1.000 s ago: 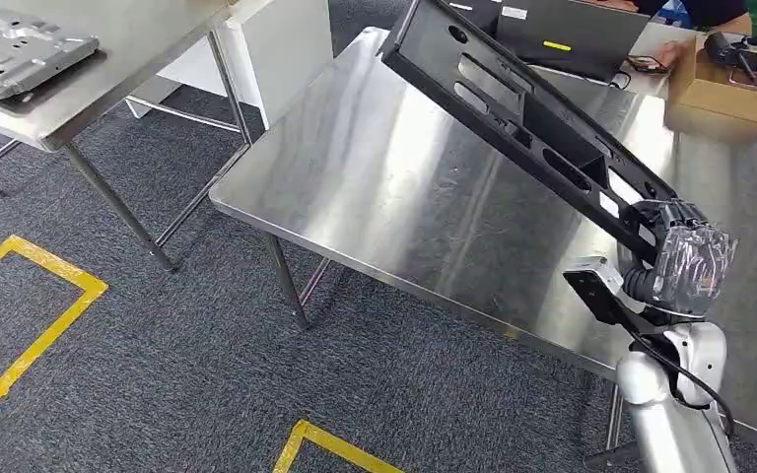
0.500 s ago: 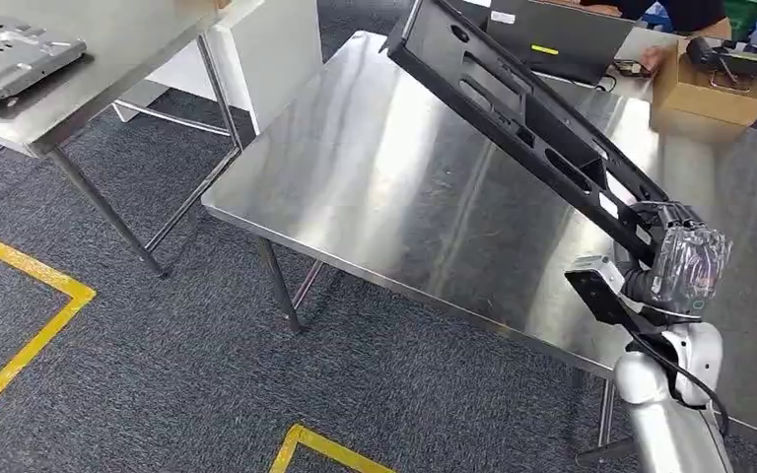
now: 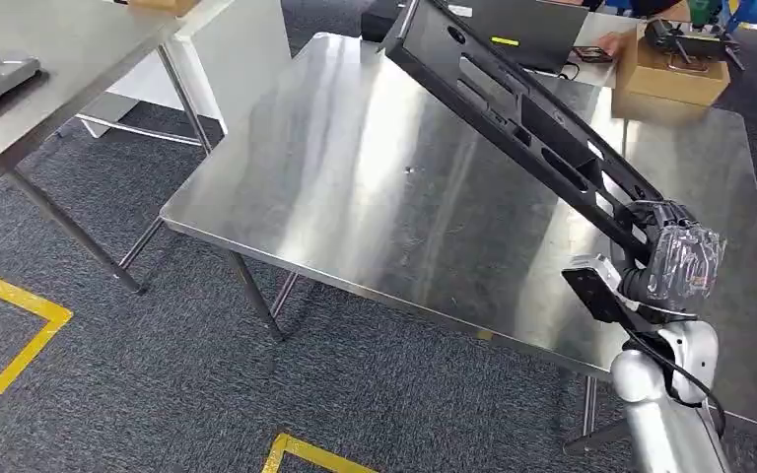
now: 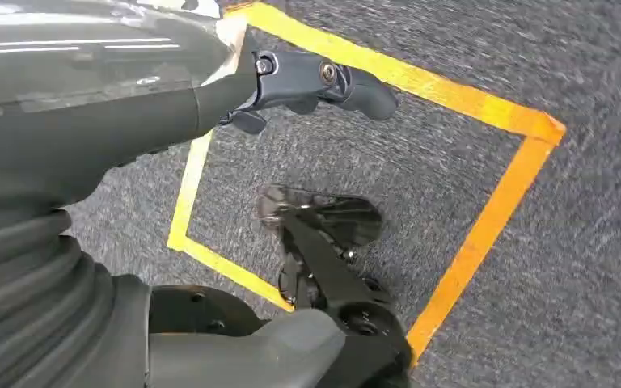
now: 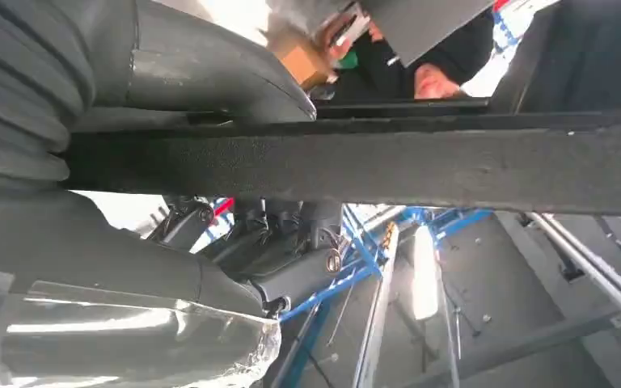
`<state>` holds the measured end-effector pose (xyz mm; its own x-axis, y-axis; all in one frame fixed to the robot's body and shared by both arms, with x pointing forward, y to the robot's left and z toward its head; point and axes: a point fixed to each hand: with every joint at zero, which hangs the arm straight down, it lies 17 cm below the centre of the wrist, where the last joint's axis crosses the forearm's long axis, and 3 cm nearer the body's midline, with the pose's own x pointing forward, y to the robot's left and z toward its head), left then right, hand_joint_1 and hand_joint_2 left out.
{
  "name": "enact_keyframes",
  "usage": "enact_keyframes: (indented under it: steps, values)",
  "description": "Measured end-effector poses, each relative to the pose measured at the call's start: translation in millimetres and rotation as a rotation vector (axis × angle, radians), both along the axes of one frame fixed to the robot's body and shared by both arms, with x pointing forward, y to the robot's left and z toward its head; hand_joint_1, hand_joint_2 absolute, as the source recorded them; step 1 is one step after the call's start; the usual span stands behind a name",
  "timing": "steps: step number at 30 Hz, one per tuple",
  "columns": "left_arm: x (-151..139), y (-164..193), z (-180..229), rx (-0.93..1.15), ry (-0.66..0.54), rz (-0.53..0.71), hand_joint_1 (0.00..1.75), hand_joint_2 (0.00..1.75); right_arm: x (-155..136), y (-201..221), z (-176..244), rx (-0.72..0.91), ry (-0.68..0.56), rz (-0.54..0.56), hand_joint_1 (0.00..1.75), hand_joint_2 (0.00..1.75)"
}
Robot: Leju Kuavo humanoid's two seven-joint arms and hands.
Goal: Take the parts from the cabinet and place them on the table.
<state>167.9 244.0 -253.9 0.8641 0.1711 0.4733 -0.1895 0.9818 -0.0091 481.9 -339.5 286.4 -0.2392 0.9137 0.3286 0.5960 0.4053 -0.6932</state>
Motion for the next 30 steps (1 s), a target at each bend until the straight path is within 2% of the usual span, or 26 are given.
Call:
enact_keyframes:
  steps: [30]
  values:
    - [-1.8,0.6,-0.5,0.002,0.002,-0.005,0.00,1.75,5.8,-2.1,-0.9,0.000,0.013,-0.004,1.75,1.75]
